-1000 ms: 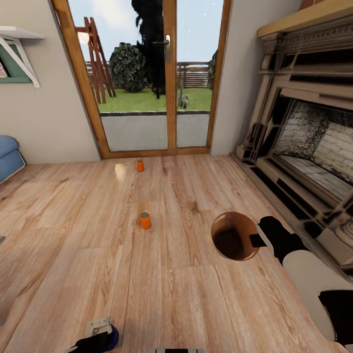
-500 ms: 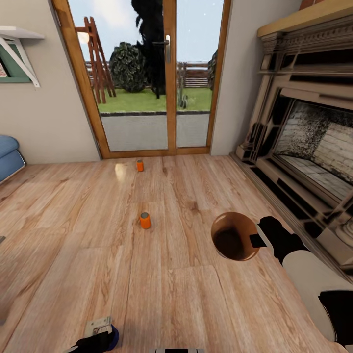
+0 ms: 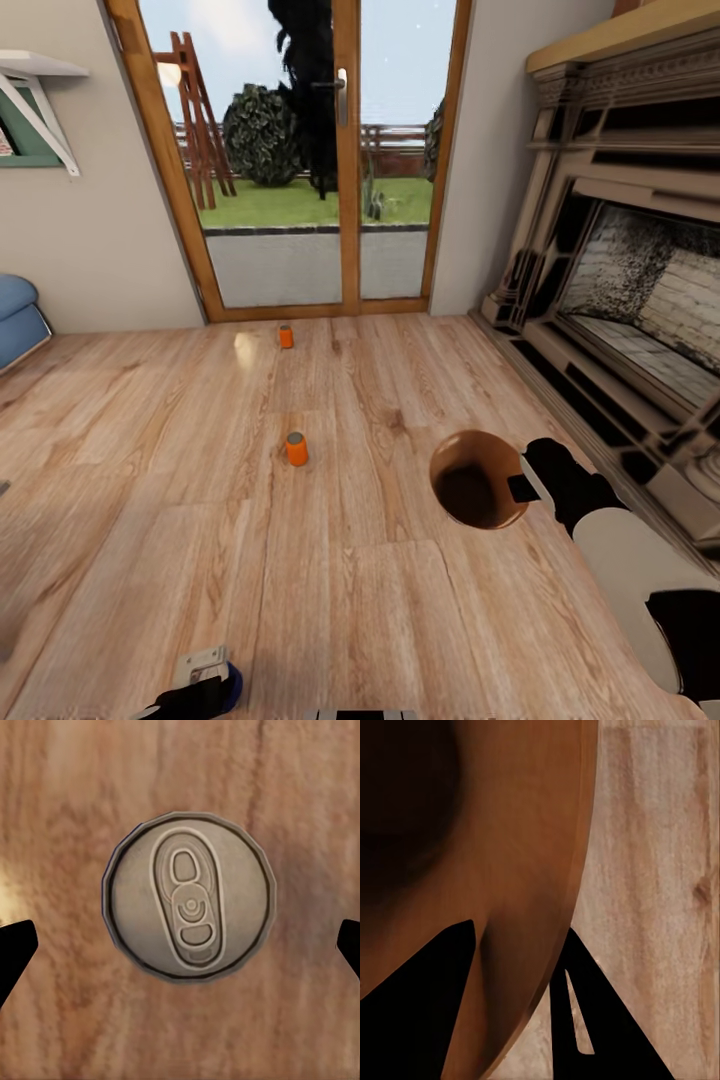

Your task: Put the three can of soda from the living room inside the tash can in the kitchen.

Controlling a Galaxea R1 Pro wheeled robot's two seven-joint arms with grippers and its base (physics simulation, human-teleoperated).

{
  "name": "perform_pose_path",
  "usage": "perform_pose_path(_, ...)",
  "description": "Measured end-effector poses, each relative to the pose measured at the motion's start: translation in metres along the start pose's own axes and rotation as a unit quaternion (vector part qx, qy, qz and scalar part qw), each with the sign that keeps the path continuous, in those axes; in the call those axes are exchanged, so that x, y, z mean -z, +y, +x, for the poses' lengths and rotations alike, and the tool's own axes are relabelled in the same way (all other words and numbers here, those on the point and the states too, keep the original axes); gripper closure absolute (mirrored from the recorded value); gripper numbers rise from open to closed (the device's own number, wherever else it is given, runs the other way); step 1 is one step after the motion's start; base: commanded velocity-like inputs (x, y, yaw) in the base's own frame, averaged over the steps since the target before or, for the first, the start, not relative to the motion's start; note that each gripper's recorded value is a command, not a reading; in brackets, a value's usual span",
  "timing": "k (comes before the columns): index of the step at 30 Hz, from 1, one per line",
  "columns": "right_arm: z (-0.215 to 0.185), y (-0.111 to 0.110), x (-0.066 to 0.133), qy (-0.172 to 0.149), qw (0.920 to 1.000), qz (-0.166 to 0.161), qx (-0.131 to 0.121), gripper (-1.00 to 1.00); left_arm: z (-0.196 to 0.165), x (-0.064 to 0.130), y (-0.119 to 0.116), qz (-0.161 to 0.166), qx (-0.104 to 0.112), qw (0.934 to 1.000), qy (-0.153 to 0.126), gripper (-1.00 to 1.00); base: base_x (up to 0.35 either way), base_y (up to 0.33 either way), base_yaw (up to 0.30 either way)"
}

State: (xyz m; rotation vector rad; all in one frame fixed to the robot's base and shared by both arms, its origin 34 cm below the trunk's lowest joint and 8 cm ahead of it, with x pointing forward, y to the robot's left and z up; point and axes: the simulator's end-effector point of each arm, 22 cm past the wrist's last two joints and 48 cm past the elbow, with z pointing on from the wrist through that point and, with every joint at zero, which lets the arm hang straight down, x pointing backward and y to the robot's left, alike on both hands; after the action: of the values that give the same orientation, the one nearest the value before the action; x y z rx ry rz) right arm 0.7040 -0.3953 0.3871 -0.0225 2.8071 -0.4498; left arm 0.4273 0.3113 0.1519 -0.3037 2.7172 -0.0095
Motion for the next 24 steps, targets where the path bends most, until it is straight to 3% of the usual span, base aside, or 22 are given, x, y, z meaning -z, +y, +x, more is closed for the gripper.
perform_pose_path(3, 0.0030, 0.0004, -0.0035, 0.007, 0.9999, 0.008, 0.010, 1.00, 0.0034, -0.0017, 0.0007, -0.001, 0.000, 1.0000, 0.004, -1.00, 0.000, 0.000, 0.000)
perform_pose_path(24, 0.0057, 0.0023, -0.0044, 0.011, 0.9998, 0.008, 0.013, 1.00, 0.0024, -0.0017, 0.0003, 0.000, -0.001, 1.0000, 0.002, -1.00, 0.001, 0.000, 0.000)
